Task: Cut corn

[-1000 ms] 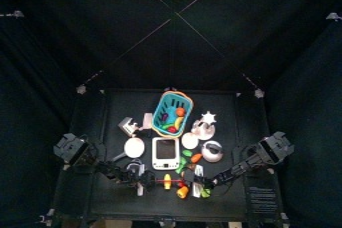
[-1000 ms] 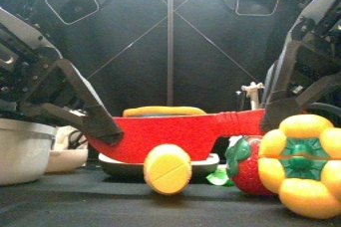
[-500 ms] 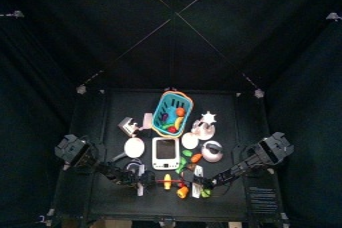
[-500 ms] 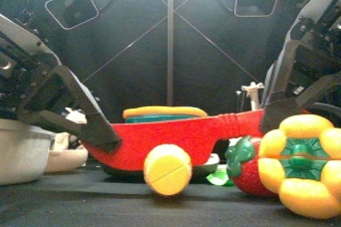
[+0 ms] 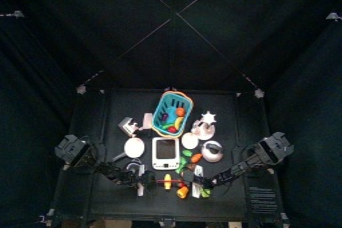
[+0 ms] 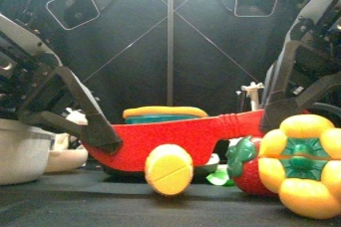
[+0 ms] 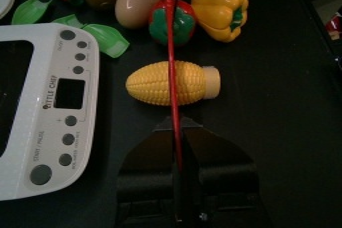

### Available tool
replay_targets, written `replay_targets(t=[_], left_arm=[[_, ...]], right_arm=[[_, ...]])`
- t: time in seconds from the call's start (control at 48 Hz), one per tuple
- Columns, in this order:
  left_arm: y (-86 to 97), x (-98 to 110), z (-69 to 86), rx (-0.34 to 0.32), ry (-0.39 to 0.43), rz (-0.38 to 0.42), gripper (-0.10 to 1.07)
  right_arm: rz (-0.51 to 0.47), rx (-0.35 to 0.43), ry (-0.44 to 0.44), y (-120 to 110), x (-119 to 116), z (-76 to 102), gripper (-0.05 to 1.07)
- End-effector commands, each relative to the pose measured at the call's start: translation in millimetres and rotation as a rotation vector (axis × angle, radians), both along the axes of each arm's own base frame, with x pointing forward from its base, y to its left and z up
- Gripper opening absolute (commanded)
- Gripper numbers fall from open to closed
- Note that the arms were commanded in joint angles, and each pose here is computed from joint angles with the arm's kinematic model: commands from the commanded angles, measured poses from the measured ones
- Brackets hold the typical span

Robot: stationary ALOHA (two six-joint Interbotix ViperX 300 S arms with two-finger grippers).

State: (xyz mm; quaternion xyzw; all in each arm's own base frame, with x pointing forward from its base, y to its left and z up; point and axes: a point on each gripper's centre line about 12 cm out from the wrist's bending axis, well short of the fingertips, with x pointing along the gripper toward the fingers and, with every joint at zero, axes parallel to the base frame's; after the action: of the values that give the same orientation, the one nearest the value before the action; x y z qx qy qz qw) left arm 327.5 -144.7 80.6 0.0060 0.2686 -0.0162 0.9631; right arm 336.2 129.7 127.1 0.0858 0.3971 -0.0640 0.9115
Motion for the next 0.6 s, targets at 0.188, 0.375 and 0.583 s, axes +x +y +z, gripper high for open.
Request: replay_targets(t=[0.188,0.375,0.583], left_arm=[[-3.4,2.7,3.0,-0.009,-0.007,-0.004,0.36],[-2.8,2.9,2.9,-0.009,-0.007,-0.002,0.36],[-3.3,2.8,4.0,-0.010,-0.010,-0.003,0.36]], right_arm=[[-0.011,-0.011,-0.056,-14.1,5.8,23.3,0.39],[-0.016,-0.032,-0.047,-22.9,7.5,22.8,0.39],[-0.055,-0.029,-0.009,-33.8,8.3,11.3,0.39]])
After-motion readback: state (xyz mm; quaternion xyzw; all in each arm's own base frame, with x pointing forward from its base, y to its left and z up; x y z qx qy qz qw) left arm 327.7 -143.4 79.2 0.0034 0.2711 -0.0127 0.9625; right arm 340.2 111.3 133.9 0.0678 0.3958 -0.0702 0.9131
